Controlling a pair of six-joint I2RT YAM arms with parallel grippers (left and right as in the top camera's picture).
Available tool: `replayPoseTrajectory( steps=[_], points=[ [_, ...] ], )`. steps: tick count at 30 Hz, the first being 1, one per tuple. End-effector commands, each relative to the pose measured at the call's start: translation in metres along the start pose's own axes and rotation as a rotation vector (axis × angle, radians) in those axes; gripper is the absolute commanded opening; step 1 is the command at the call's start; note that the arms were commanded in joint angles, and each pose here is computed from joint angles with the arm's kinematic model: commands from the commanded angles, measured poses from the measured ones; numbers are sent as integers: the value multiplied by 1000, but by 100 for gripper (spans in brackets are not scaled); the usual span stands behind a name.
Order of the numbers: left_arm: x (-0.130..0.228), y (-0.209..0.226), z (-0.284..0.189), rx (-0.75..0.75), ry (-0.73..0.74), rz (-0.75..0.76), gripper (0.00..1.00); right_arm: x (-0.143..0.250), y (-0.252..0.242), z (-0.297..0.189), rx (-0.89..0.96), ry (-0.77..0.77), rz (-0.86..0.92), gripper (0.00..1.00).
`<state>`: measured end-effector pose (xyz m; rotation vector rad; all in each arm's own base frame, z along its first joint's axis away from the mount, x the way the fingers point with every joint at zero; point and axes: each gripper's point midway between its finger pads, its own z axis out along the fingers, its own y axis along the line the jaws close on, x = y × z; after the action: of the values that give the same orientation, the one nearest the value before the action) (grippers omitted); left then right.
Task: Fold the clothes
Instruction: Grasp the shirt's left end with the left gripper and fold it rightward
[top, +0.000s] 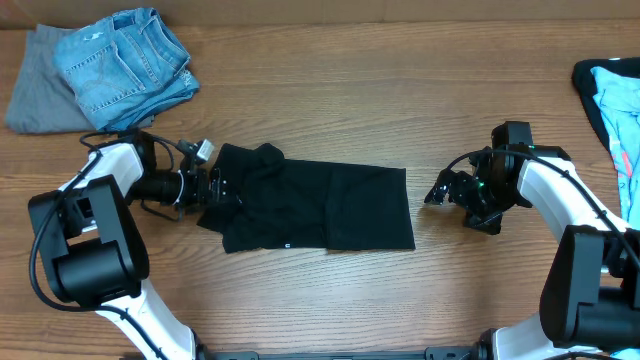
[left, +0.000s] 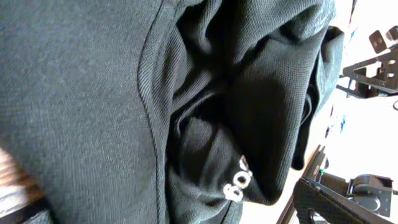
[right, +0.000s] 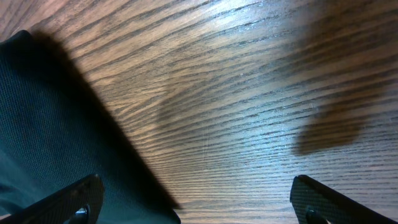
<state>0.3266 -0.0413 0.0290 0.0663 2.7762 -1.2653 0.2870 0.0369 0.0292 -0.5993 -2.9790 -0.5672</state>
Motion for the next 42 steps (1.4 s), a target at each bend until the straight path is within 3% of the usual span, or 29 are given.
replayPoseTrajectory(
  steps=[1, 7, 10, 18, 21, 30, 36, 42],
  points=[
    [4, 1, 11, 7, 27, -40, 100, 2, 1, 2, -7, 7, -3, 100],
    [5, -6, 22, -6, 56, -15, 100, 2, 0, 2, -7, 8, -3, 100],
    [4, -3, 28, -45, 69, -43, 90, 2, 0, 2, -7, 8, -2, 100],
    [8, 20, 30, -220, 96, -174, 44, 5, 0, 2, -4, 19, 2, 100],
    [7, 26, 27, -261, 93, -222, 4, 5, 0, 2, -5, 19, 6, 100],
    [-10, 23, -19, -473, 92, -307, 4, 13, 7, 4, -14, 49, -10, 100],
    [-29, -29, -49, -506, -18, -270, 4, 17, 33, 13, -42, 43, -100, 100],
    [-27, -98, -42, -454, -56, -123, 4, 23, 63, 24, -54, 26, -153, 100]
  ],
)
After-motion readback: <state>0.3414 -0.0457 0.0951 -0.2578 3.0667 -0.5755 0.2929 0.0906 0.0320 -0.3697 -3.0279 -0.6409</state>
